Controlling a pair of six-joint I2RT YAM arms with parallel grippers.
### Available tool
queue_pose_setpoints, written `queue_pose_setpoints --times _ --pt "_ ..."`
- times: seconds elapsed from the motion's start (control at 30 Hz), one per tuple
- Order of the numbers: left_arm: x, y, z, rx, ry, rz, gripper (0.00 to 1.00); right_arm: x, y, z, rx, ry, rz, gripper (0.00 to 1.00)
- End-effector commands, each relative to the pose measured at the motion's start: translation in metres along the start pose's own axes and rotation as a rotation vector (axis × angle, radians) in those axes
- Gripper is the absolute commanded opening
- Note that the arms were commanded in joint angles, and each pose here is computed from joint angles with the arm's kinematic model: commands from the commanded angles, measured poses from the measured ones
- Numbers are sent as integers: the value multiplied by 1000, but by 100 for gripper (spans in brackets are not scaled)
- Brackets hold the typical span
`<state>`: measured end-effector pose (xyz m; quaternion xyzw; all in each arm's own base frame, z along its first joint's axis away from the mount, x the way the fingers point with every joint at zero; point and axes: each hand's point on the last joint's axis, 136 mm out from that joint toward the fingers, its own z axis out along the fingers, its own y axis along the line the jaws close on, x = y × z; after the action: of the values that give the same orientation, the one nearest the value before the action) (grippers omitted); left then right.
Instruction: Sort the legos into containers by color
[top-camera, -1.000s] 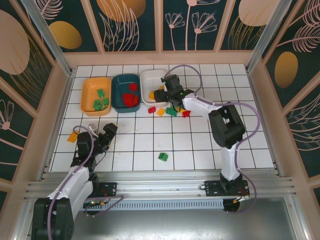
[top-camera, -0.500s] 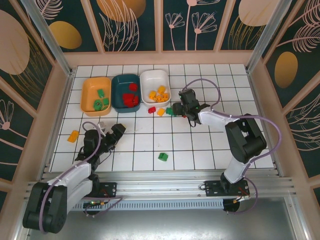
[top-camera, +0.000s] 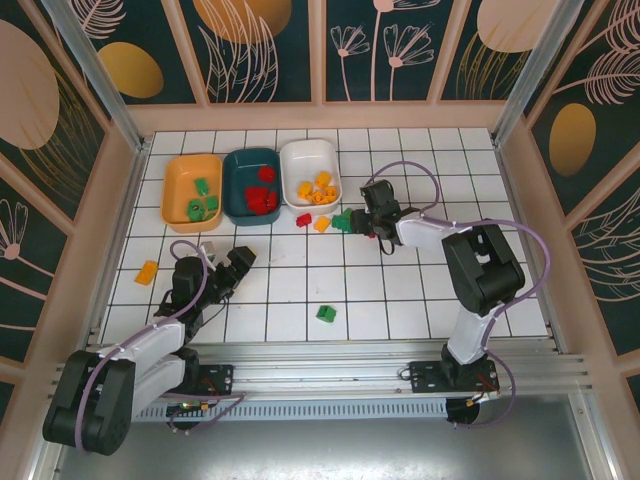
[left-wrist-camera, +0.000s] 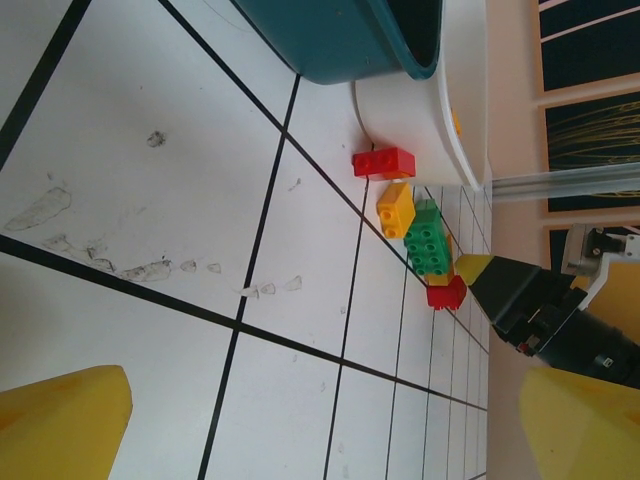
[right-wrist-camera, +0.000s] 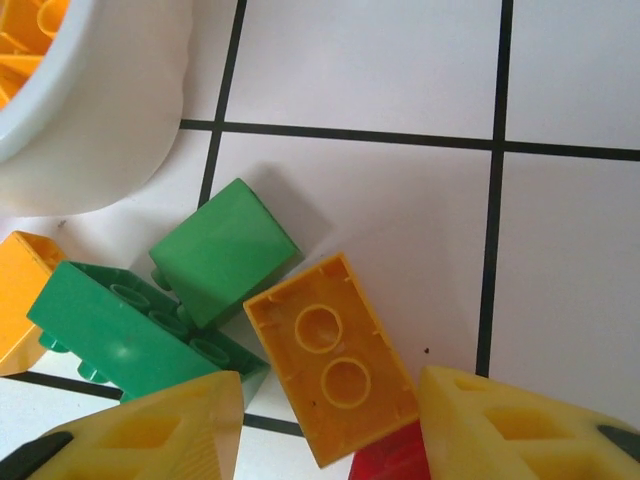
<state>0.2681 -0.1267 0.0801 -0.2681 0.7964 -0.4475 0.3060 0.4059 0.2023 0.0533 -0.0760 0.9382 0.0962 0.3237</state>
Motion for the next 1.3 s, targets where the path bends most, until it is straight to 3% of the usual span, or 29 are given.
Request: queue_pose_setpoints --times 0.0,0.23,0.57,0.73,1.0,1.27 --pt "-8 -14 1 31 -23 30 99 0 3 7 -17 4 -17 49" --pt "-6 -11 2 25 -15 30 99 -1 -13 14 89 26 -63 48" --pt "-5 -7 6 18 -7 30 98 15 -43 -15 137 32 64 49" --pt "-3 -8 8 22 4 25 98 -2 -32 -18 126 -1 15 49" --pt "-3 -7 6 12 -1 29 98 2 0 0 41 19 -67 53" --pt "-4 -8 7 8 1 32 98 16 -11 17 78 64 -77 53"
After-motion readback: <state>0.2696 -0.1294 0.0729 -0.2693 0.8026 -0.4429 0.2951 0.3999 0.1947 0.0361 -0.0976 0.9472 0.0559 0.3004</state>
